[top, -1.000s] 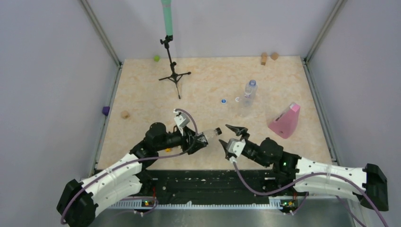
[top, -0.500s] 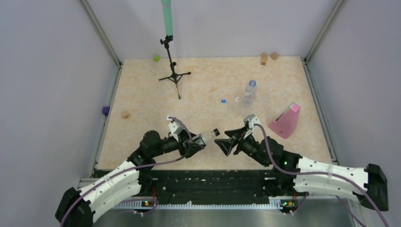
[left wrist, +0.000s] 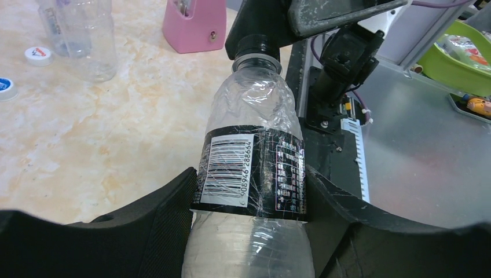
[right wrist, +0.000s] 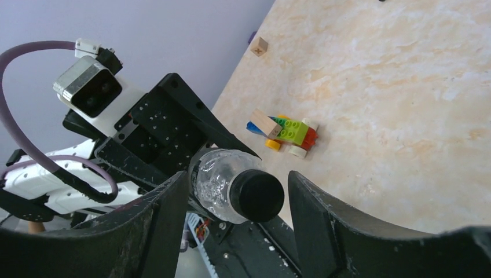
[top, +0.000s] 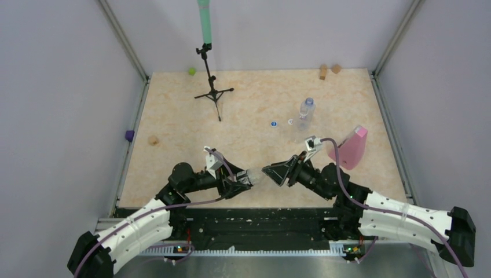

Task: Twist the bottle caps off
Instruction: Pick up the plastic bottle at the center of the board.

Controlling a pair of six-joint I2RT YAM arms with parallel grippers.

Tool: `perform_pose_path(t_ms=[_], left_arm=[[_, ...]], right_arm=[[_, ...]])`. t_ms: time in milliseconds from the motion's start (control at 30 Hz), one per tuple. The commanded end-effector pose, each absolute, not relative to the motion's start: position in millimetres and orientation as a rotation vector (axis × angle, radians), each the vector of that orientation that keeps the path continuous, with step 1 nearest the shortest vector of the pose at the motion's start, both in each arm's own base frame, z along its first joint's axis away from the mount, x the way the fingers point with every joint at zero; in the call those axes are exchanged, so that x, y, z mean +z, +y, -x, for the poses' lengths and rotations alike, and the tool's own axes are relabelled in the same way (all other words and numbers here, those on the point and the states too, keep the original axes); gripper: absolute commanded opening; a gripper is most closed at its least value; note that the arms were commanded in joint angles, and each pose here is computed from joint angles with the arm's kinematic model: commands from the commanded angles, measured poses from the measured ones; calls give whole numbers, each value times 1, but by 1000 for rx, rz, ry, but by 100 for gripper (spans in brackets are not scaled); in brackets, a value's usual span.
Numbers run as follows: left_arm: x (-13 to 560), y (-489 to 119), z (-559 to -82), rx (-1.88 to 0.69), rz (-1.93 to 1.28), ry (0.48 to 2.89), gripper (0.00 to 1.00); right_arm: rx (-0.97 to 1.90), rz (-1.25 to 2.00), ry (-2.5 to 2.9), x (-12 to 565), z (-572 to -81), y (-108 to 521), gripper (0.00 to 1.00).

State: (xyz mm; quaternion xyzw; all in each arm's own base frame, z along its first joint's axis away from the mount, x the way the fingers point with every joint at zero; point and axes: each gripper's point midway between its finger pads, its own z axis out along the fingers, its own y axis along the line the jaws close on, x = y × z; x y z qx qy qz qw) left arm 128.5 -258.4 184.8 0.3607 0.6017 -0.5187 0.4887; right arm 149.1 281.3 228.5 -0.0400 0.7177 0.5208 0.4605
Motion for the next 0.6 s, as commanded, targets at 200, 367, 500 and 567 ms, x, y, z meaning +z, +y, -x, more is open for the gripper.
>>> perform_pose_path(t_ms=[200,367,500,567], left_arm=[[204,-260,-120,-1292,-909,1351,0],[205,-260,-121,-1291,-904,1353,0],[204,-260,-122,-1283,-896,1364,2],[203,-259,-125,-1275,-880,1381,17]], right_arm=[[1405,194,1747,252,-135,295,49],[1416,213,1724,255,-133,295,37],[1422,219,1694,257,-133,292,20],[1420,251,1691,257,-131,294,12]])
